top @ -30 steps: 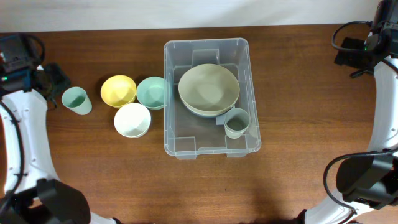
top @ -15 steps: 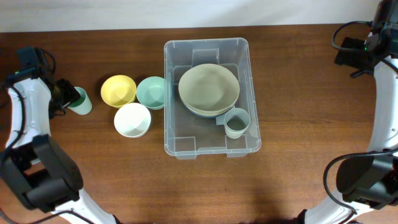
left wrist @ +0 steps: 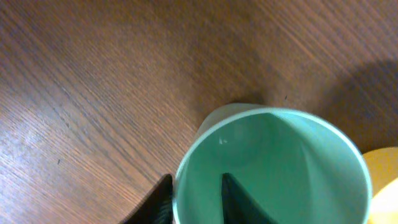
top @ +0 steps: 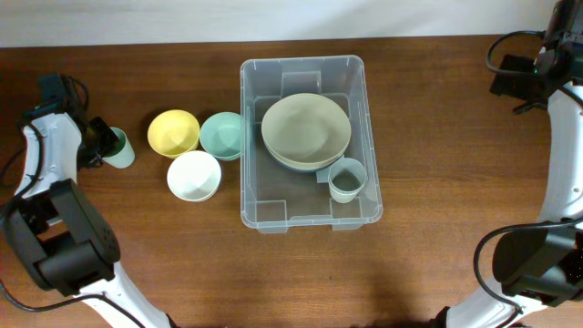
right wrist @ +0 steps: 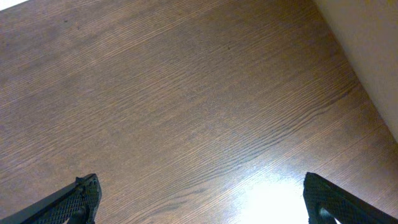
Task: Pack container
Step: 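Return the left gripper to the mint green cup and grasp it, then lift the mint cup and stack it onto the cups in the container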
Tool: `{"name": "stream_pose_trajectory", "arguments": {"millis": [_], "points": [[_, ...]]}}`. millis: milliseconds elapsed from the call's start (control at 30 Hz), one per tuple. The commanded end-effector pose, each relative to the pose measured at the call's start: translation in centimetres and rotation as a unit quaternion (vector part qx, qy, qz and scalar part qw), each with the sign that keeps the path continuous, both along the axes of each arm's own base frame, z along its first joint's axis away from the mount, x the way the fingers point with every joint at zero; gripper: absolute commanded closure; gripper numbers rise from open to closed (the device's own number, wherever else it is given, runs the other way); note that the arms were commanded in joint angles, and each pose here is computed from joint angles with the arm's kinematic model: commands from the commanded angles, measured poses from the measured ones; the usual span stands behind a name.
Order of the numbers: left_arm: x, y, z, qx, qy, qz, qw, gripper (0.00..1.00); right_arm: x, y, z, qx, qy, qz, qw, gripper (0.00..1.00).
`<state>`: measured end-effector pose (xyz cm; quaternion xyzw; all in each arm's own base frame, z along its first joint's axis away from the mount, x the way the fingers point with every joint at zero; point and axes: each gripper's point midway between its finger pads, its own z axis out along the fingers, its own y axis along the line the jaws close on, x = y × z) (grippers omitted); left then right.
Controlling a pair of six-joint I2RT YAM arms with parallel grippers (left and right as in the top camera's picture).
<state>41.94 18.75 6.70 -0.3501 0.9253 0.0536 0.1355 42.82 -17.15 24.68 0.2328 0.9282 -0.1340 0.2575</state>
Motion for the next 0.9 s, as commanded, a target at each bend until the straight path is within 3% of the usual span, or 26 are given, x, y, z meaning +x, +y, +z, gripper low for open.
{"name": "stream_pose_trajectory", "arguments": {"millis": [0, 133, 367, 533, 700, 867], "points": [[0.3, 0.2, -0.2, -0.002, -0.004, 0.002, 1.000, 0.85, 0.0, 0.0, -0.1, 0.003, -0.001, -0.003, 1.000, 0.01], [0.3, 0.2, -0.2, -0.002, -0.005, 0.002, 1.000, 0.99, 0.0, 0.0, -0.1, 0.003, -0.001, -0.003, 1.000, 0.01], [1.6, 0.9, 2.4, 0.016, -0.032, -0.004, 0.999, 0.99, 0.0, 0.0, -0.1, 0.003, -0.001, -0.003, 1.000, 0.01], [3.0, 0.0, 8.5, 0.017, -0.083, -0.019, 0.996, 0.99, 0.0, 0.0, -0.1, 0.003, -0.001, -0.003, 1.000, 0.01], [5.3, -8.0, 15.0, -0.055, -0.173, -0.145, 0.973, 0.99, 0.0, 0.0, -0.1, 0.003, -0.001, -0.003, 1.000, 0.01], [5.7, -17.3, 17.5, -0.120, -0.205, -0.252, 0.938, 0.99, 0.0, 0.0, -0.1, 0.003, -0.001, -0.003, 1.000, 0.01]]}}
